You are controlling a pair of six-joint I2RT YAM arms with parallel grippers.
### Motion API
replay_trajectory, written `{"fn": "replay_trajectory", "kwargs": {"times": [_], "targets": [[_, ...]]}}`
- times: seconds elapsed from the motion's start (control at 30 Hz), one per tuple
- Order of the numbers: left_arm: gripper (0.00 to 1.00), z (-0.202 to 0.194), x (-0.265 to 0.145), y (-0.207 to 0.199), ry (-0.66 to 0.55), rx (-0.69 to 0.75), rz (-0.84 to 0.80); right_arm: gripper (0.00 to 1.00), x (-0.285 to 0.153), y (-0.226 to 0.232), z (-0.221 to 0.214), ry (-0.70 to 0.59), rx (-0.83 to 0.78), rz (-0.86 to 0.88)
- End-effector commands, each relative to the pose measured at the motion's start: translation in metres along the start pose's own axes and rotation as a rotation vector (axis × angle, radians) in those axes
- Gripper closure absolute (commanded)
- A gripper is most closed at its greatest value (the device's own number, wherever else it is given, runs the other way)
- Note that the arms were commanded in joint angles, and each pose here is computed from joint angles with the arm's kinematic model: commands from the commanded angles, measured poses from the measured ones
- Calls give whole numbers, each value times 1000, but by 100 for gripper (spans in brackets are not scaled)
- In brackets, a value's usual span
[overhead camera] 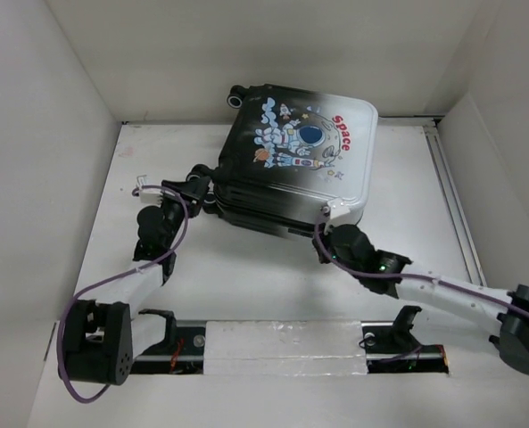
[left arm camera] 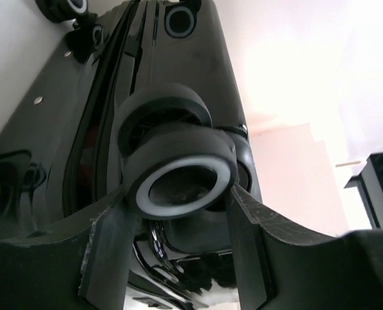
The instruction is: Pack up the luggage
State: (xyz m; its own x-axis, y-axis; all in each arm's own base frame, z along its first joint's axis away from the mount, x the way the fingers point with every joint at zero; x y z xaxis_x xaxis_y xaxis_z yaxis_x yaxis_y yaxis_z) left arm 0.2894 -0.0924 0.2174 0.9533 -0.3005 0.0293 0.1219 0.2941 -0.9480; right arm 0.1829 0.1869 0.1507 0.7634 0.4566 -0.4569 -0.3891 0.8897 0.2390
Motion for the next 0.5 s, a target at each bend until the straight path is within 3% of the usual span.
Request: {"fn": "replay_trajectory", "kwargs": {"times": [0.0, 0.13, 0.27, 0.47], "targets": [[100, -27, -9, -51, 138, 66, -236, 100, 12, 26, -4, 66, -66, -37], [100, -41, -11, -45, 174, 55, -221, 100, 24, 43, 17, -22, -36, 7], [100, -63, -14, -53, 226, 51, -242, 100, 44, 66, 27, -31, -33, 83], [100, -118, -24, -68, 380, 43, -288, 100, 70, 100, 34, -72, -88, 269]]}}
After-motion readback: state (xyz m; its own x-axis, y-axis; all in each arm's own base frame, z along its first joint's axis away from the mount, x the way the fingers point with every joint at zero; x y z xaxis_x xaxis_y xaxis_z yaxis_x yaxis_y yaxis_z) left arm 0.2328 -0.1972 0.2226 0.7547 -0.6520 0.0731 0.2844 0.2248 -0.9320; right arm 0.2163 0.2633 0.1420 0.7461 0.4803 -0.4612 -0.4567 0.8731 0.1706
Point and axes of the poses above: each gripper's point midway between its finger pads, its own x axis out along the fingers, its own y axis along the line the jaws close on, z = x × y, the point moved 6 cm from there along -x, back along the fingers, and after that the axes turned 4 degrees about x, right-handed, at the moved point
